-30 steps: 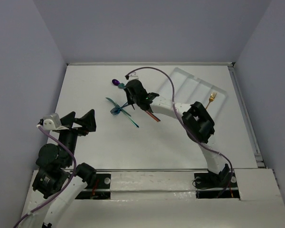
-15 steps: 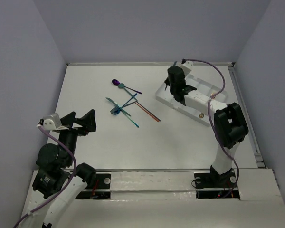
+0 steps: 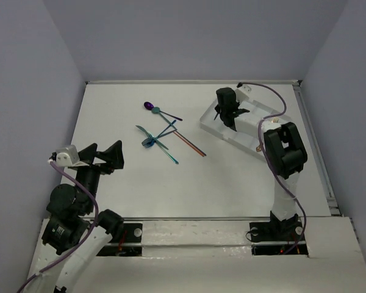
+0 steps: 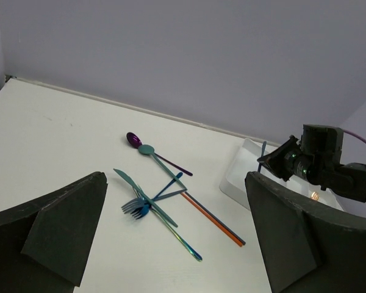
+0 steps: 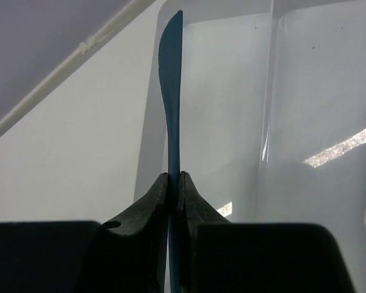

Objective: Sort the eating utensils into containers

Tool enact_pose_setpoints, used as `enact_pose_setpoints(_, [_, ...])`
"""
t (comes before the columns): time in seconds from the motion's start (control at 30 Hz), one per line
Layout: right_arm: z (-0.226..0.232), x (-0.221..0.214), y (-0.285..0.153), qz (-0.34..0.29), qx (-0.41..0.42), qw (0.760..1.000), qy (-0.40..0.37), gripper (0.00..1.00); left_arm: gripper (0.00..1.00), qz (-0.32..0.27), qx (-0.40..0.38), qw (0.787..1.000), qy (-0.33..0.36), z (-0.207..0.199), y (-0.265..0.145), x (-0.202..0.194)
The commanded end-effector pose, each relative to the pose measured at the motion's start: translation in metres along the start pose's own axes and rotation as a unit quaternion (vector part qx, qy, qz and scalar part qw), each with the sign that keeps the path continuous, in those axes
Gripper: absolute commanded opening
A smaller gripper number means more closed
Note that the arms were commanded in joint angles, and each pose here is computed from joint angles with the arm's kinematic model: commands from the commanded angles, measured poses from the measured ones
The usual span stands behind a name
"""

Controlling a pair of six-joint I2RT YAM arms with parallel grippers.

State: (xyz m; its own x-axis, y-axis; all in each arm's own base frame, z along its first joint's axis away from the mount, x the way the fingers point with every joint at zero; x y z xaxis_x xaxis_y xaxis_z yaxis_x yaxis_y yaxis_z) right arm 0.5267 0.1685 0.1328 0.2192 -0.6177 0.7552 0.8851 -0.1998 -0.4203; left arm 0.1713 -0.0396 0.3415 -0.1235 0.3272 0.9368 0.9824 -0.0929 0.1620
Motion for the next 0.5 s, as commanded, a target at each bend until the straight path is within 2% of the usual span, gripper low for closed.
enact_pose_setpoints(0.0, [0.003,0.014,0.013,-0.017,-0.008,0.999,0.043,0.0,0.99,-0.007,-0.004,1.0,0.003,-0.004,0.007,0.001])
enact_pose_setpoints(0.07, [-0.001,0.012,0.019,-0.013,-0.011,0.999,0.045,0.03,0.99,-0.005,-0.005,1.0,0.004,-0.005,0.008,0.0])
enact_pose_setpoints(0.17, [0.005,0.013,0.021,-0.01,-0.002,0.999,0.038,0.23,0.99,-0.001,-0.004,1.0,0.006,-0.005,0.01,-0.002])
enact_pose_setpoints(0.2, [0.006,0.012,0.022,-0.009,0.0,0.999,0.033,0.4,0.99,0.0,-0.004,1.0,0.006,-0.005,0.01,-0.003])
enact_pose_setpoints(0.3, [0.015,0.015,0.019,0.0,0.023,1.0,0.013,0.61,0.99,-0.001,-0.001,1.0,0.006,-0.004,0.01,-0.002])
enact_pose_setpoints(0.47, [0.031,0.022,-0.002,0.008,0.101,0.994,-0.033,0.66,0.99,-0.001,0.0,1.0,0.007,-0.004,0.011,-0.003])
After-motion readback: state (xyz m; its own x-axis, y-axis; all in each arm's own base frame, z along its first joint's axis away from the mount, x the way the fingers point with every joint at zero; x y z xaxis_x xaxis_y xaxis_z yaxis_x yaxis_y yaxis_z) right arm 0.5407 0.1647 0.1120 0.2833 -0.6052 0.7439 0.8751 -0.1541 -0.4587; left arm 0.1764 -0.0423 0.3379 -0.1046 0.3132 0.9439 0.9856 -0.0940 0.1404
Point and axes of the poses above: each gripper's point midway between its finger pads, its own y axis out along the fingers, its own z axis along the line the jaws close on, x = y × z, the point moved 2 cm from there along -y, back along the fingers, and after that the axes turned 5 degrees about y, right-handed, at the moved point
